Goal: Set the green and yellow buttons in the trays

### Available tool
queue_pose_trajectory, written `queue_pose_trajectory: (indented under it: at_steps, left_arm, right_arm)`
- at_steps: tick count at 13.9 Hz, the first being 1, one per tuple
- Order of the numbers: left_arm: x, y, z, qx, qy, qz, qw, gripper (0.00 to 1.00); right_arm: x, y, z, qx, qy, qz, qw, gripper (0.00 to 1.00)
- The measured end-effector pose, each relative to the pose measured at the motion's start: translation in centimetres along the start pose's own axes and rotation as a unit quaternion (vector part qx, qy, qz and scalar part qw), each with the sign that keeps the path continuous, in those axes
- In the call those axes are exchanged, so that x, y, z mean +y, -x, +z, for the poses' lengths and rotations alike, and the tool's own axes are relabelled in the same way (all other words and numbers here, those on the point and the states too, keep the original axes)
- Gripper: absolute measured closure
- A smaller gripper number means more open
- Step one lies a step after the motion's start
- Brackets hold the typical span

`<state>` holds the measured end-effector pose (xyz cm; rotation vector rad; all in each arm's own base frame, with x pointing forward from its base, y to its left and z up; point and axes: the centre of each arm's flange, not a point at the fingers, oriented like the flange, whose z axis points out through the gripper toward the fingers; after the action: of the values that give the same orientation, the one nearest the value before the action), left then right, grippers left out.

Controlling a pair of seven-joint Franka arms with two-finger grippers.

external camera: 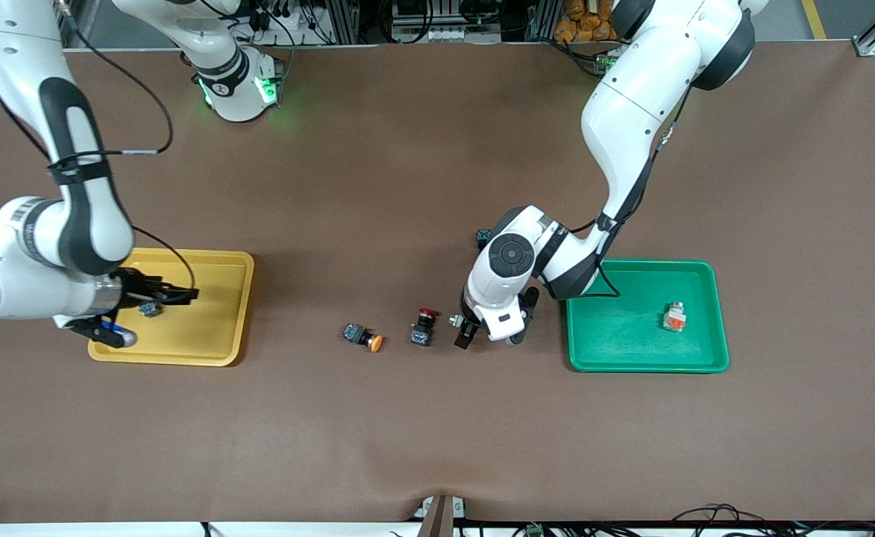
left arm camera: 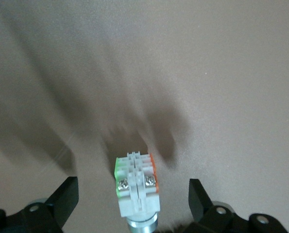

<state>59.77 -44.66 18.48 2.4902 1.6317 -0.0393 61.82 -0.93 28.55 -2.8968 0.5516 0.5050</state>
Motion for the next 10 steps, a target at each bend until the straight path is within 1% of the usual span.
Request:
queue_pose_trajectory:
  at_steps: [1,2,3,4,5,6,7,8,10]
  left_arm:
    - [0.0,-0.2,0.3,0.005,0.002,0.001,1.000,0.00]
    - [-0.1,-0.1,0.5,0.011,0.003,0.004,1.000,0.07]
    - [-0.2,0.1,0.7,0.017,0.004,0.008,1.000,0.19]
    - [-0.3,0.4,0.8,0.021,0.005,0.011,1.000,0.28]
    - [-0.3,0.7,0.8,0.022,0.005,0.014,1.000,0.41]
    - [-0.3,0.9,0.7,0.022,0.007,0.015,1.000,0.50]
    - [-0.1,0.9,0.5,0.022,0.010,0.014,1.000,0.62]
    - [0.1,0.8,0.3,0.022,0.012,0.014,1.000,0.67]
    - [0.7,0.6,-0.6,0.022,0.021,0.012,0.999,0.66]
  right_arm:
    - [-1.6,0.5,0.1,-0.001,-0.008,0.017,1.000,0.00]
    - [-3.0,0.9,0.1,-0.002,-0.017,0.037,0.999,0.00]
    - [-3.8,1.1,0.1,0.000,-0.023,0.057,0.998,0.00]
    - [-4.1,1.1,0.0,0.002,-0.027,0.078,0.997,0.00]
    - [-4.1,1.1,-0.1,0.002,-0.030,0.098,0.995,0.00]
    - [-4.2,1.1,-0.2,0.003,-0.034,0.117,0.993,0.00]
    - [-4.9,1.2,-0.3,0.007,-0.037,0.142,0.989,0.00]
    - [-6.1,1.4,-0.4,0.017,-0.040,0.174,0.984,0.00]
    - [-9.8,2.4,-0.1,0.043,-0.050,0.232,0.970,0.00]
